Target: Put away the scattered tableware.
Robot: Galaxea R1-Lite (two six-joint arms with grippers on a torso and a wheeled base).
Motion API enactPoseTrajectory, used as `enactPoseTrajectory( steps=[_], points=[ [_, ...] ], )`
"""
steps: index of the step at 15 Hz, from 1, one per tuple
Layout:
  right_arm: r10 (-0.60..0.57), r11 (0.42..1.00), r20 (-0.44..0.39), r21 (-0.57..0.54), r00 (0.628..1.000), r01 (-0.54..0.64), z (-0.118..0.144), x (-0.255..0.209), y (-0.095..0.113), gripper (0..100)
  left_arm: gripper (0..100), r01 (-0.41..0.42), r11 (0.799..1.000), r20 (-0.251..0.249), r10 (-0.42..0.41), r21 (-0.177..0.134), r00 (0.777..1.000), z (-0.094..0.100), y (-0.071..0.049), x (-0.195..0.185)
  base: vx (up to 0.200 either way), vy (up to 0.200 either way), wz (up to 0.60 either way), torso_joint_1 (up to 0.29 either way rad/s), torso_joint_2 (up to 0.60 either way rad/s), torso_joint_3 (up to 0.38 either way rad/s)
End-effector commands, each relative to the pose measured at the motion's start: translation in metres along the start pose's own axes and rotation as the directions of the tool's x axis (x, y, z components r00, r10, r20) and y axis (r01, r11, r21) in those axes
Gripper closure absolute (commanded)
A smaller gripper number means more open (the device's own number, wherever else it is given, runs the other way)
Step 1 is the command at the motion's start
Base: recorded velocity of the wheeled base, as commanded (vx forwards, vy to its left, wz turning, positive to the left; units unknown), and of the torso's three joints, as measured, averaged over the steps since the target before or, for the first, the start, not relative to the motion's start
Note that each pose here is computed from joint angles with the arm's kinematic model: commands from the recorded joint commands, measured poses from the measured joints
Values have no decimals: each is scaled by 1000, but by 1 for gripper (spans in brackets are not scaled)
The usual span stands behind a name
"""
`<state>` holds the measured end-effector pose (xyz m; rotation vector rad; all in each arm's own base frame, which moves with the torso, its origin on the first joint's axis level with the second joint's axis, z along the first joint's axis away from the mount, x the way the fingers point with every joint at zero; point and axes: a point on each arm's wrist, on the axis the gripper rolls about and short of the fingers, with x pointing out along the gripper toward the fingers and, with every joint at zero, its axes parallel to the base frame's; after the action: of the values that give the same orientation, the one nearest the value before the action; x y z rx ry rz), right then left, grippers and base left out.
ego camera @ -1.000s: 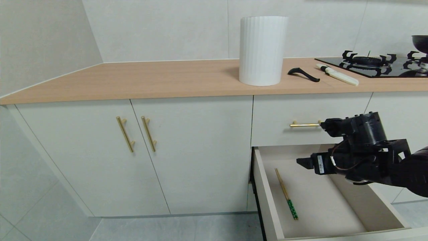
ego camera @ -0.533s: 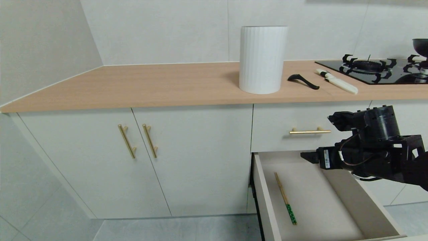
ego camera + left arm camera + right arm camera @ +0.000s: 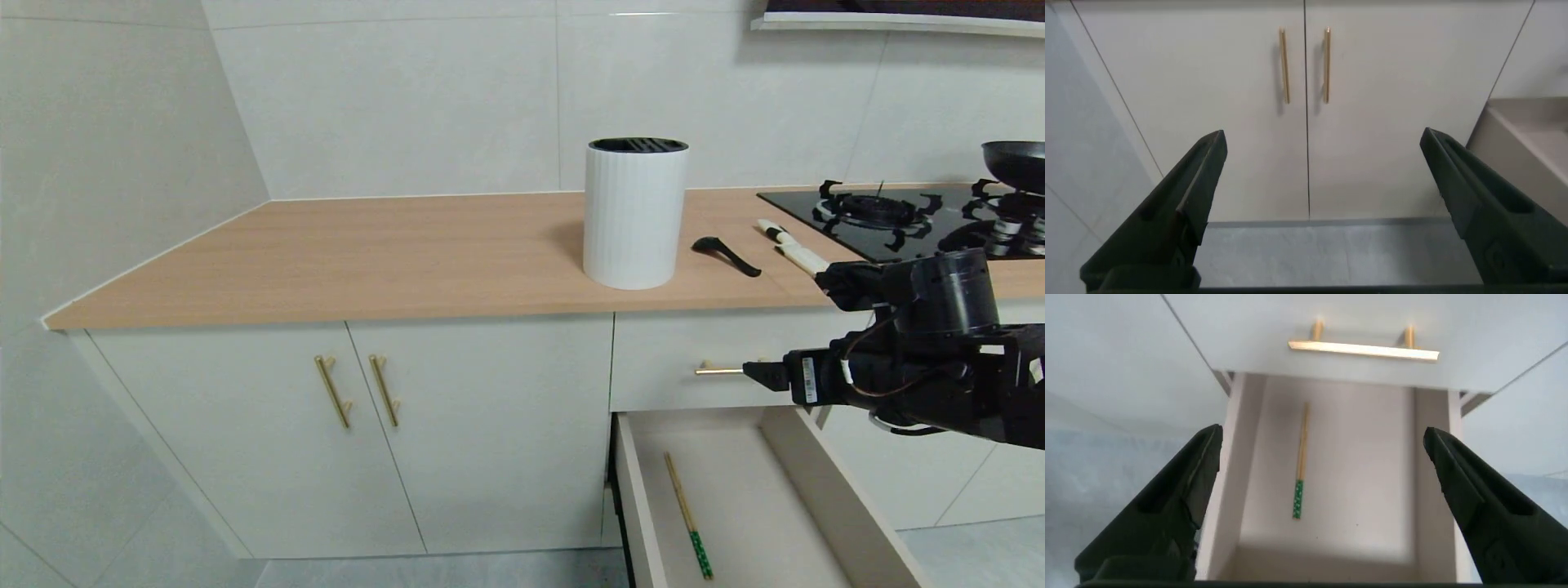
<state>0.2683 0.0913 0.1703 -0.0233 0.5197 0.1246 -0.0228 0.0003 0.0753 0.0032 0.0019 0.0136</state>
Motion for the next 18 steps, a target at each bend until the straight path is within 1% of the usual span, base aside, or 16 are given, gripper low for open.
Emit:
enactPoseTrajectory(
  steps=[1,8,11,12,13,14,15,17,18],
  points=[
    [-2,1000,2,2,1000,2,0,0,-1,0,0,0,1000,-1,0,0,1000,0,0,0,0,0,0,203,-486,-281],
    [-4,1000,9,3,1000,4,1,0,-1,0,0,0,1000,-1,0,0,1000,0,0,0,0,0,0,210,-486,-274],
    [-3,1000,41,6,999,3,4,1,-2,0,0,0,1000,-1,0,0,1000,0,0,0,0,0,0,69,-137,-77],
    [-13,1000,51,10,999,12,7,2,-5,0,0,0,1000,-1,0,0,1000,0,0,0,0,0,0,0,0,0],
    [-29,999,73,-19,997,31,12,9,-11,0,0,0,1000,-1,0,0,1000,0,0,0,0,0,0,0,0,0],
    [-38,999,97,-25,995,41,15,14,-15,0,0,0,1000,-1,0,0,1000,0,0,0,0,0,0,0,0,0],
    [-42,998,147,-30,988,47,24,27,-21,0,0,0,1000,-1,0,0,1000,0,0,0,0,0,0,0,0,0],
    [-32,998,189,-50,981,42,40,51,-34,0,0,0,1000,-1,0,0,1000,0,0,0,0,0,0,0,0,0],
    [5,998,197,-56,980,7,48,70,-40,0,0,0,1000,-1,0,0,1000,0,0,0,0,0,0,0,0,0]
  ],
)
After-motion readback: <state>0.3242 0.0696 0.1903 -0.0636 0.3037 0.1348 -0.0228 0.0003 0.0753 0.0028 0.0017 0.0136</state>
